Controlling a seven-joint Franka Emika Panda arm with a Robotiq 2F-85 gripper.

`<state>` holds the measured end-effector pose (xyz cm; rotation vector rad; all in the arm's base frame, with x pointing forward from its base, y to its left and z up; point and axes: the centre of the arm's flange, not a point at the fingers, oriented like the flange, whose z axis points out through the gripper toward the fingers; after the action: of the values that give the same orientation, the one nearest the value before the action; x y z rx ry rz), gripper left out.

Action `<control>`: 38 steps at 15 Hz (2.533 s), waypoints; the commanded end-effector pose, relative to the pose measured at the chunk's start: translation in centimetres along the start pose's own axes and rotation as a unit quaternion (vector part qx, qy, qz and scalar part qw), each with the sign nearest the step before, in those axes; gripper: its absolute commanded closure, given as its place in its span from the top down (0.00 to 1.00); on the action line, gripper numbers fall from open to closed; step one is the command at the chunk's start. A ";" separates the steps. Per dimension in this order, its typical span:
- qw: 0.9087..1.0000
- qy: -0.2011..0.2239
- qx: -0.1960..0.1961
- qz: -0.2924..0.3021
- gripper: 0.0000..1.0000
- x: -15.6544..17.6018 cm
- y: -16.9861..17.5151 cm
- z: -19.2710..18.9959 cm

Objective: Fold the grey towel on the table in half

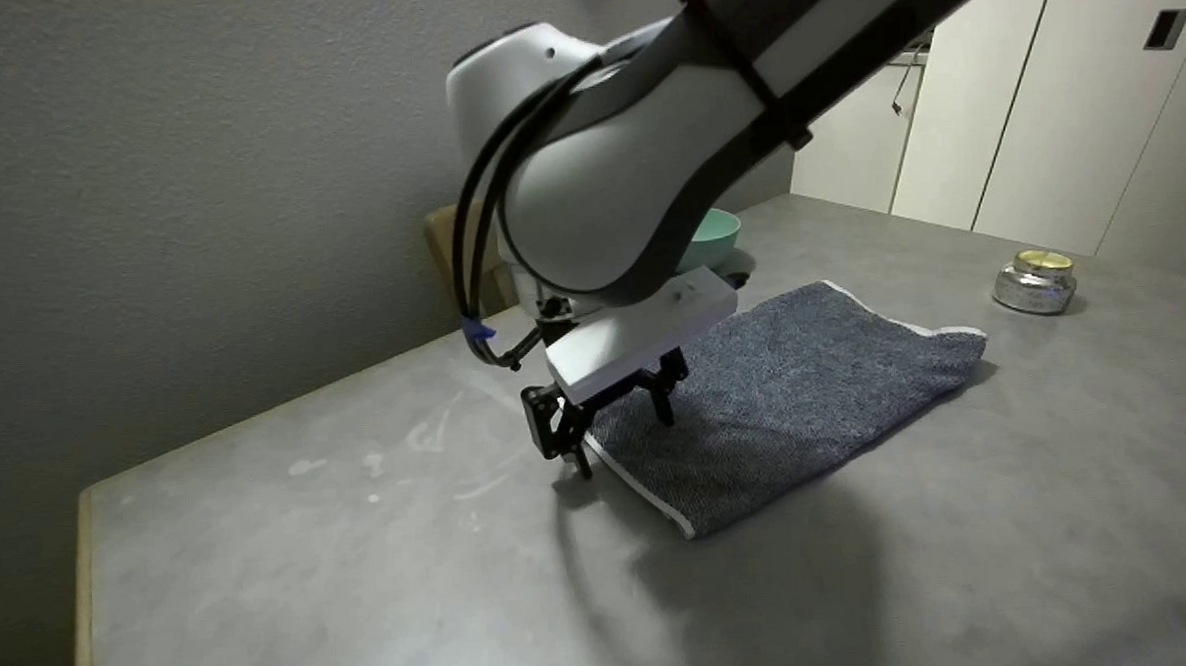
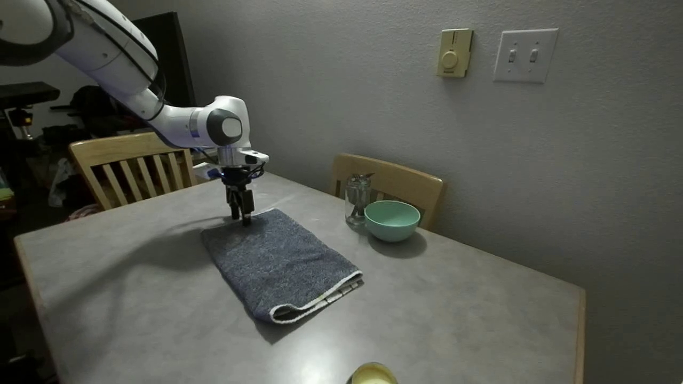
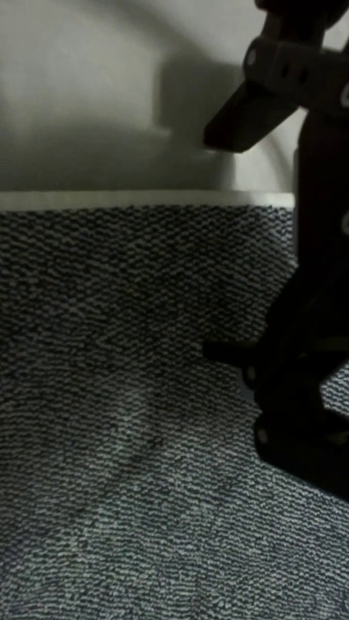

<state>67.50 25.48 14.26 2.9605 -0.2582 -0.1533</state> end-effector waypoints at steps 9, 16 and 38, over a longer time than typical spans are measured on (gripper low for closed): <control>0.997 -0.013 -0.061 -0.038 1.00 1.2 -1.3 0.4; 0.988 0.006 -0.150 -0.042 1.00 0.4 -1.5 0.7; 0.983 -0.023 -0.152 -0.097 0.02 0.0 -3.3 0.3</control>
<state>67.36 27.63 13.36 2.6465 -0.0479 -0.2038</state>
